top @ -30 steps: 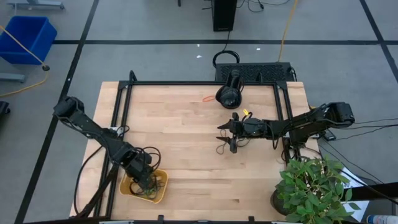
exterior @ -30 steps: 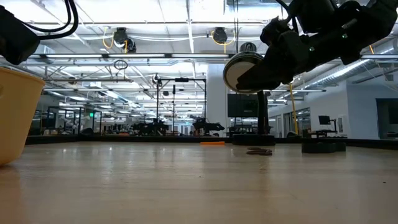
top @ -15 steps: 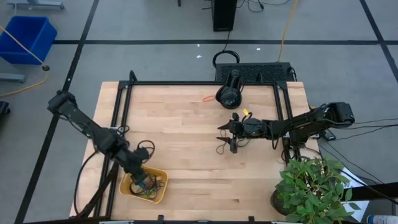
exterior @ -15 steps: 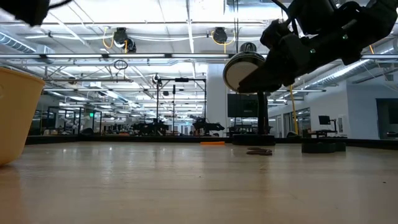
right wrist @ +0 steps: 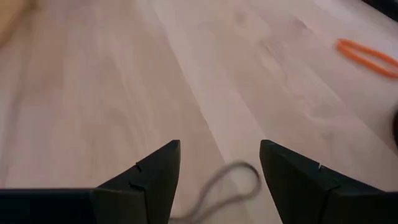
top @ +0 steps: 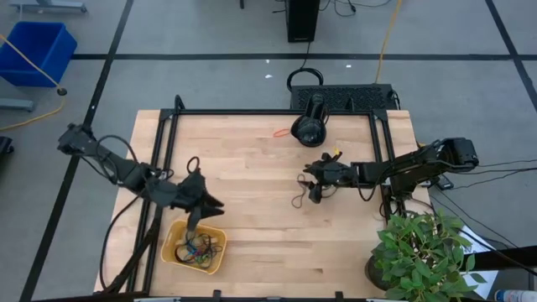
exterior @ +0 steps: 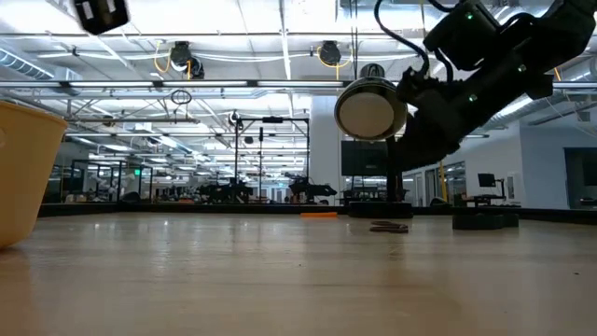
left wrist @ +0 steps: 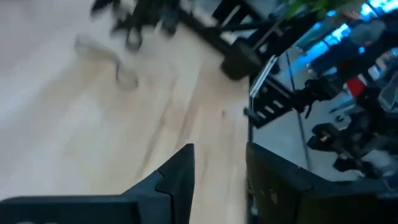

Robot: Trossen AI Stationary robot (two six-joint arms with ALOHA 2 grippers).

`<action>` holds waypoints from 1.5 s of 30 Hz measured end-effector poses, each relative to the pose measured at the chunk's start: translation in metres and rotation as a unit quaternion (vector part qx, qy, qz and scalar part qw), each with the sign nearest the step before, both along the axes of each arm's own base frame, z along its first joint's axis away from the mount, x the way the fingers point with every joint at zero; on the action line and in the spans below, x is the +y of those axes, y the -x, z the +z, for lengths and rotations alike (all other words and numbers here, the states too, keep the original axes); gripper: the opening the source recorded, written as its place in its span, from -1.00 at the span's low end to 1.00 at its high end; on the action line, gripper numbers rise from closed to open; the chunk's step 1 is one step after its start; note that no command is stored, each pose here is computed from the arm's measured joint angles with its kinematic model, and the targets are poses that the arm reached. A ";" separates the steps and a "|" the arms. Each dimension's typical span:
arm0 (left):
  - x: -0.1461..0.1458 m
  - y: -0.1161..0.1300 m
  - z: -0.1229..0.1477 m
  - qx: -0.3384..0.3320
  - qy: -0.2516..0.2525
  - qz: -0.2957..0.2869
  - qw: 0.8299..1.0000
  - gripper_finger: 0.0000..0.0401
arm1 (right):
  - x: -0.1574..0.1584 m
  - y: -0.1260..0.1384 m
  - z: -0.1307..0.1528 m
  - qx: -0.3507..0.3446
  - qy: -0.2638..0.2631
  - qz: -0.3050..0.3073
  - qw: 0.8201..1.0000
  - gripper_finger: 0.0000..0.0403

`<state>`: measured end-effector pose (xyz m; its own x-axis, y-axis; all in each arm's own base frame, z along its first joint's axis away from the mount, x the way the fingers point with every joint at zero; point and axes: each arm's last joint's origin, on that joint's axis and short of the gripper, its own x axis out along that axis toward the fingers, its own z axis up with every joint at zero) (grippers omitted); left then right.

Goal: Pick and place rubber bands into bin
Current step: Put the black rubberband into the yellow bin

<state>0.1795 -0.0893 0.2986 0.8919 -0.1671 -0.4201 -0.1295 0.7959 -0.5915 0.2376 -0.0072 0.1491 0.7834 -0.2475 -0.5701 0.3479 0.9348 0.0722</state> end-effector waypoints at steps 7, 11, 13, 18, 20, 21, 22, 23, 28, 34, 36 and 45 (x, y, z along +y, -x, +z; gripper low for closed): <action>0.019 -0.011 0.005 -0.040 -0.113 0.002 0.993 -0.25 | -0.001 0.004 -0.005 0.033 0.006 -0.018 0.999 0.07; 0.033 -0.016 0.004 -0.037 -0.135 0.027 0.990 -0.25 | 0.004 0.004 -0.001 0.108 0.020 0.006 0.994 0.07; 0.038 -0.018 0.003 -0.032 -0.146 0.031 0.988 -0.25 | 0.009 0.002 0.006 0.153 0.025 0.035 0.987 0.07; 0.047 -0.024 0.000 -0.023 -0.163 0.023 0.986 -0.25 | 0.021 0.001 0.030 0.251 0.058 0.093 0.962 0.07; 0.048 -0.026 -0.003 -0.016 -0.167 0.016 0.986 -0.25 | 0.025 0.002 0.037 0.282 0.074 0.119 0.949 0.07; 0.049 -0.028 -0.004 -0.016 -0.170 0.015 0.985 -0.25 | 0.026 0.003 0.038 0.291 0.081 0.129 0.945 0.07; 0.050 -0.030 -0.005 -0.014 -0.173 0.015 0.985 -0.25 | 0.026 0.003 0.039 0.298 0.087 0.138 0.940 0.07; 0.050 -0.032 -0.007 -0.006 -0.177 0.014 0.984 -0.25 | 0.026 0.004 0.038 0.305 0.092 0.149 0.936 0.07; 0.048 -0.043 -0.020 0.026 -0.185 0.008 0.982 -0.25 | 0.022 0.009 0.029 0.338 0.101 0.176 0.919 0.07; 0.046 -0.054 -0.034 0.056 -0.191 0.002 0.980 -0.25 | 0.015 0.009 0.013 0.352 0.080 0.180 0.915 0.07; 0.045 -0.057 -0.038 0.065 -0.193 0.000 0.979 -0.25 | 0.013 0.009 0.006 0.351 0.073 0.181 0.916 0.07; 0.044 -0.062 -0.041 0.062 -0.189 0.005 0.980 -0.25 | 0.013 0.012 -0.015 0.377 0.065 0.194 0.904 -0.05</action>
<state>0.2412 -0.0452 0.2580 0.8308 0.0297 -0.5557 -0.1901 0.9537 -0.2331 0.2253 0.0059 0.1339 0.2275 -0.1409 -0.9635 -0.1024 0.9805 -0.1675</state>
